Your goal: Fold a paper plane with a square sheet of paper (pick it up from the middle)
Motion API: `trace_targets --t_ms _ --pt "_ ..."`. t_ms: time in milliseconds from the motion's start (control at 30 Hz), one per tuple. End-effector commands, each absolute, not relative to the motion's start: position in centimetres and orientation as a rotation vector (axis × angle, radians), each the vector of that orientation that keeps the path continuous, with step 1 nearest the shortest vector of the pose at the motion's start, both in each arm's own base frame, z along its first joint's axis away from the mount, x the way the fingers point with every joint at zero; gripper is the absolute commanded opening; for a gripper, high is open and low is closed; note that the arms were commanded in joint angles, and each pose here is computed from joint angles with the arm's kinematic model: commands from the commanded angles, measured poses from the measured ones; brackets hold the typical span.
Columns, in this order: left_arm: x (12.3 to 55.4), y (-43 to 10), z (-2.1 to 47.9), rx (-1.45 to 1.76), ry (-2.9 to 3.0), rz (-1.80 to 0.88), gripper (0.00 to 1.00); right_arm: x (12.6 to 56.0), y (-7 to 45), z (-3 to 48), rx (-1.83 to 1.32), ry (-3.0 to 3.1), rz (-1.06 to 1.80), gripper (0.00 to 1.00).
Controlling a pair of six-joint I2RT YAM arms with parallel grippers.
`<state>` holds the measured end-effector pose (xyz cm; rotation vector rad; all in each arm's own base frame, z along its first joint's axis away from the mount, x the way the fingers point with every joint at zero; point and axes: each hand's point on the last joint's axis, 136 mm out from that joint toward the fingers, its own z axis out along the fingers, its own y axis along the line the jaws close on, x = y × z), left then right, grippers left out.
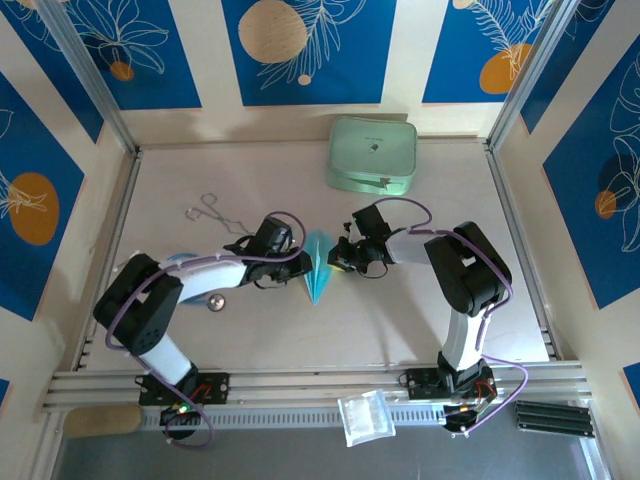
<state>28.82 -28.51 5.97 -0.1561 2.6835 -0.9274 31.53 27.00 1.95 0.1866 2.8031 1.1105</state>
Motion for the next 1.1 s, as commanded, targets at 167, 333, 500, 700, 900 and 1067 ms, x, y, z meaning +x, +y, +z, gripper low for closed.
trace_targets --t_ms 167,333,500,700,900,1067 --pt "28.7 -29.8 5.1 -0.09 2.722 -0.925 0.27 31.3 27.5 2.0 0.172 2.818 1.128 0.08" --pt "28.4 -30.2 5.0 -0.047 2.733 -0.92 0.29 31.3 27.8 2.6 0.161 2.807 1.151 0.08" --pt "27.4 -30.3 4.5 0.05 2.774 -0.797 0.29 31.5 28.1 3.9 0.161 2.791 1.191 0.08" --pt "26.6 -30.9 4.1 0.127 2.797 -0.744 0.33 31.4 28.4 5.6 0.17 2.8 1.215 0.08" --pt "26.7 -31.5 4.0 0.151 2.802 -0.736 0.34 31.2 28.7 6.1 0.171 2.796 1.241 0.08" --pt "26.9 -31.8 3.8 0.149 2.81 -0.729 0.35 31.2 28.8 6.0 0.172 2.795 1.241 0.08"
